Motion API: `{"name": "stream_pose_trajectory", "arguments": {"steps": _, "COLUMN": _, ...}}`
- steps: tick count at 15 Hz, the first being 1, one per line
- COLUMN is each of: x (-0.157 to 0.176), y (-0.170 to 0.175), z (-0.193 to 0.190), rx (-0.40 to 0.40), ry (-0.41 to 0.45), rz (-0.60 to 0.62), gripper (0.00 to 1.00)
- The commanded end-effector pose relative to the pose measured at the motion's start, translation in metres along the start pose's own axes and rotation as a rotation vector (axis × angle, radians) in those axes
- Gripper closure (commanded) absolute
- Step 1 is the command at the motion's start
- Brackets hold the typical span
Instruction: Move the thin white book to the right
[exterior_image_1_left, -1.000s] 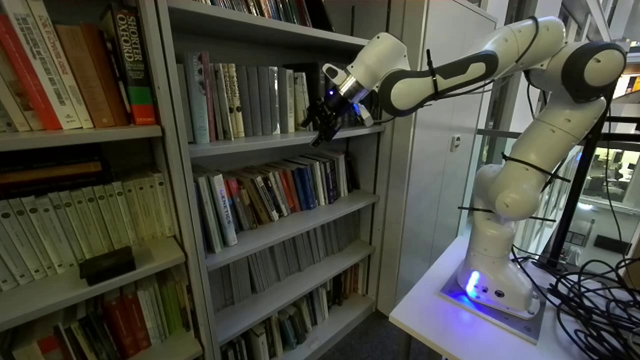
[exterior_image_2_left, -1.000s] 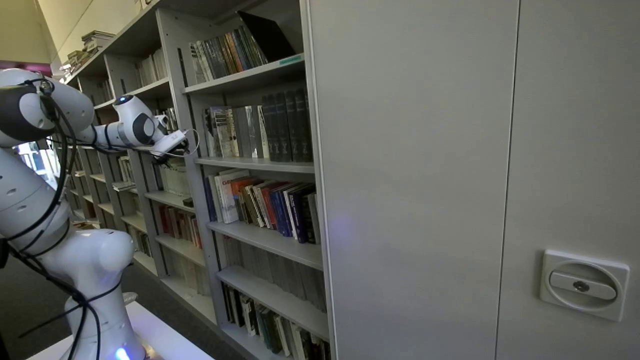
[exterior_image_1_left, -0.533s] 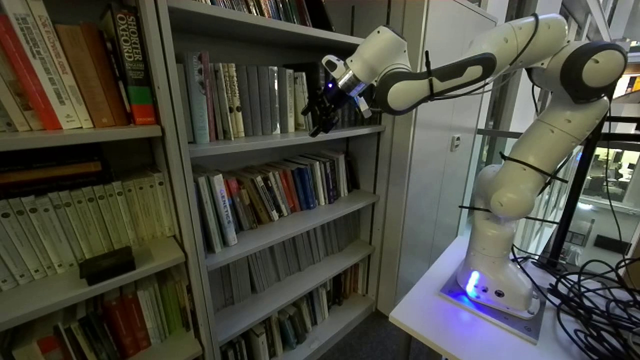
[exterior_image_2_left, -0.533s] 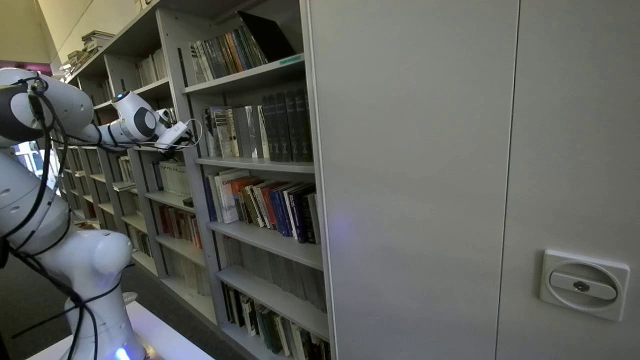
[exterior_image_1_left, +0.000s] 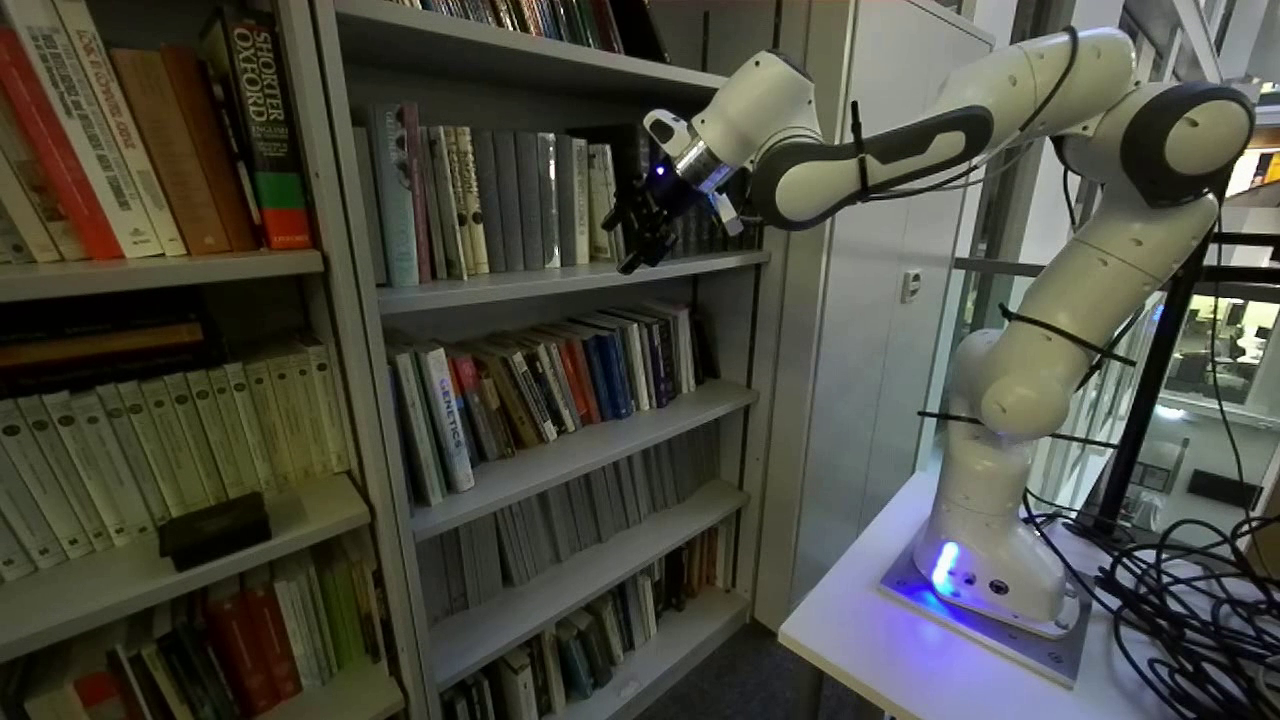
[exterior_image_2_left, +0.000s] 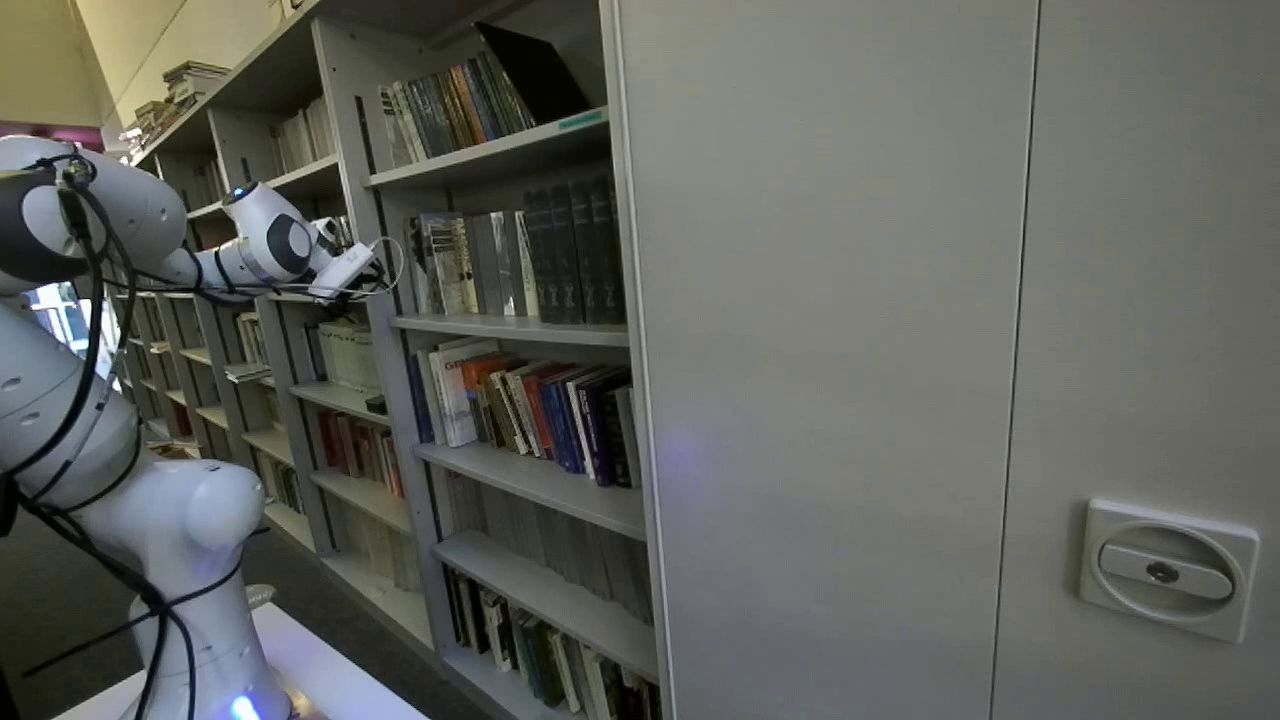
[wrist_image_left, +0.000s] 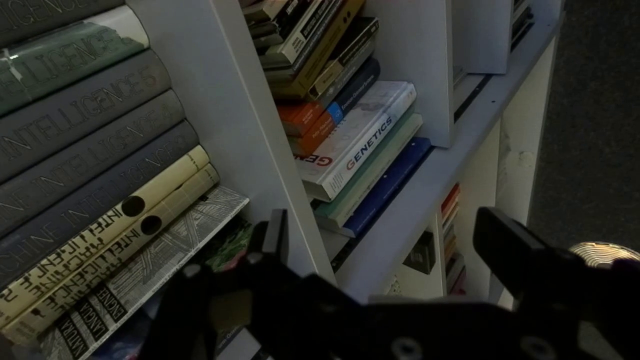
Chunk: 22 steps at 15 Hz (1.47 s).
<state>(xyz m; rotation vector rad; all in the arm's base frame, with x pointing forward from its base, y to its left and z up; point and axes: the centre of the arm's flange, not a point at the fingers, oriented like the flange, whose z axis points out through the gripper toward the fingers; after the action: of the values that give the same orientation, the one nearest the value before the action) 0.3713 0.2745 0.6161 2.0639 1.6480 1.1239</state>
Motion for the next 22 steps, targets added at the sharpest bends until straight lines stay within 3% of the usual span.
{"name": "stream_pose_trajectory", "arguments": {"steps": 1, "x": 0.000, "y": 0.000, "z": 0.000, "rx": 0.000, "ry": 0.000, "rz": 0.000, "gripper": 0.00}}
{"name": "stream_pose_trajectory", "arguments": {"steps": 12, "x": -0.002, "y": 0.000, "z": 0.002, "rx": 0.004, "ry": 0.001, "rz": 0.008, "gripper": 0.00}}
{"name": "stream_pose_trajectory", "arguments": {"steps": 18, "x": -0.004, "y": 0.008, "z": 0.029, "rx": -0.092, "ry": -0.017, "rz": 0.068, "gripper": 0.00}}
{"name": "stream_pose_trajectory", "arguments": {"steps": 22, "x": -0.003, "y": 0.015, "z": 0.040, "rx": -0.202, "ry": -0.013, "rz": 0.130, "gripper": 0.00}}
